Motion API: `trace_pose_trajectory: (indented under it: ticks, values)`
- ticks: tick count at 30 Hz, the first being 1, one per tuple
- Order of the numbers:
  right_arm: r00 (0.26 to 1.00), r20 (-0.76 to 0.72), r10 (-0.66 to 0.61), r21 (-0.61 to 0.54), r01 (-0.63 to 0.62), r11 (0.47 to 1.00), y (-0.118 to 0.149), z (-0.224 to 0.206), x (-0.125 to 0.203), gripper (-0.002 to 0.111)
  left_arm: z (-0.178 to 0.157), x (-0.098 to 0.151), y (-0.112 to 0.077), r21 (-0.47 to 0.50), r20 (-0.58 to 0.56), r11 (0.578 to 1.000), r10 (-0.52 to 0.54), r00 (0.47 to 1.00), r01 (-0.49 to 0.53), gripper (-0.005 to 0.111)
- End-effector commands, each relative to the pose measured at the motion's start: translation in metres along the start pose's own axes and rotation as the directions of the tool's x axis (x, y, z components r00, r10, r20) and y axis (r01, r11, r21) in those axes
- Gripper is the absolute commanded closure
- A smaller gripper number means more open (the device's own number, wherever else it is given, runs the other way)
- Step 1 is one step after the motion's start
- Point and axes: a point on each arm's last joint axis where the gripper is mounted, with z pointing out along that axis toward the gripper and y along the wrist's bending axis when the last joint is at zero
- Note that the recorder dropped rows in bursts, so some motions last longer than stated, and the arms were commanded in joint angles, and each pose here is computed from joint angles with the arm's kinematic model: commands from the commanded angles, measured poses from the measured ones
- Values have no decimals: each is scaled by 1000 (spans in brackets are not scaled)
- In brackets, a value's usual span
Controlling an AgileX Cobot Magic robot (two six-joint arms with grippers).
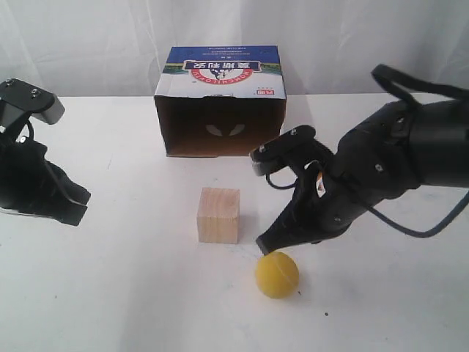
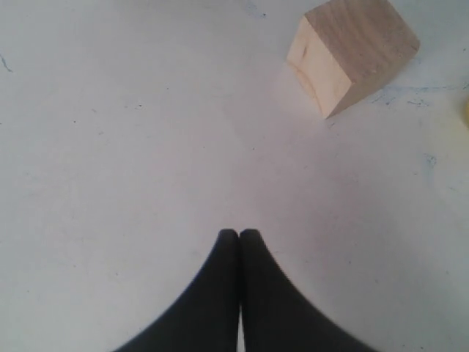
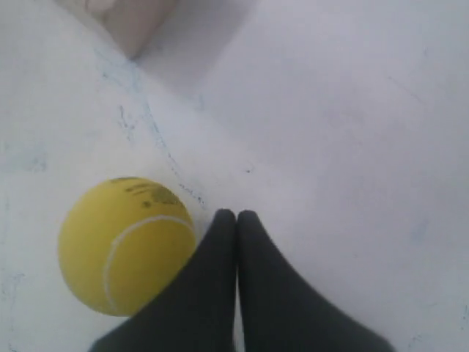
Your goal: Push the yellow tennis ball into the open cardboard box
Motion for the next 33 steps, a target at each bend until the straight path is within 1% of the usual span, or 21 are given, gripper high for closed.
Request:
trace_pose_trajectory:
  ticks: [1, 2, 4, 6, 12, 17, 24, 33]
  values:
    - [998, 33, 57, -27, -56, 998, -1, -23, -4, 108, -1, -1, -2, 21, -4, 1000, -6, 1000, 6, 107]
    - [997, 23, 74, -54, -72, 996, 1, -27, -2, 108, -1, -1, -2, 21, -4, 1000, -6, 1000, 6, 107]
    - [998, 6, 58, -104, -58, 993, 5, -32, 2, 108, -1, -1, -2, 21, -4, 1000, -6, 1000, 6, 107]
    - [998, -5, 61, -126, -61, 990, 7, -33, 6, 108, -1, -1, -2, 21, -4, 1000, -6, 1000, 6, 107]
    - [997, -72, 28, -104, -35, 994, 6, -19, 18, 108, -1, -1, -2, 21, -4, 1000, -6, 1000, 6, 107]
    - [997, -78, 21, -97, -29, 995, 6, -15, 19, 108, -1, -1, -2, 21, -4, 1000, -6, 1000, 6, 107]
    - [994, -107, 2, -82, -10, 997, 6, 10, 19, 108, -1, -1, -2, 21, -4, 1000, -6, 1000, 6, 107]
    - [997, -72, -18, -66, 13, 998, 5, 27, 14, 108, -1, -1, -2, 21, -4, 1000, -6, 1000, 6, 107]
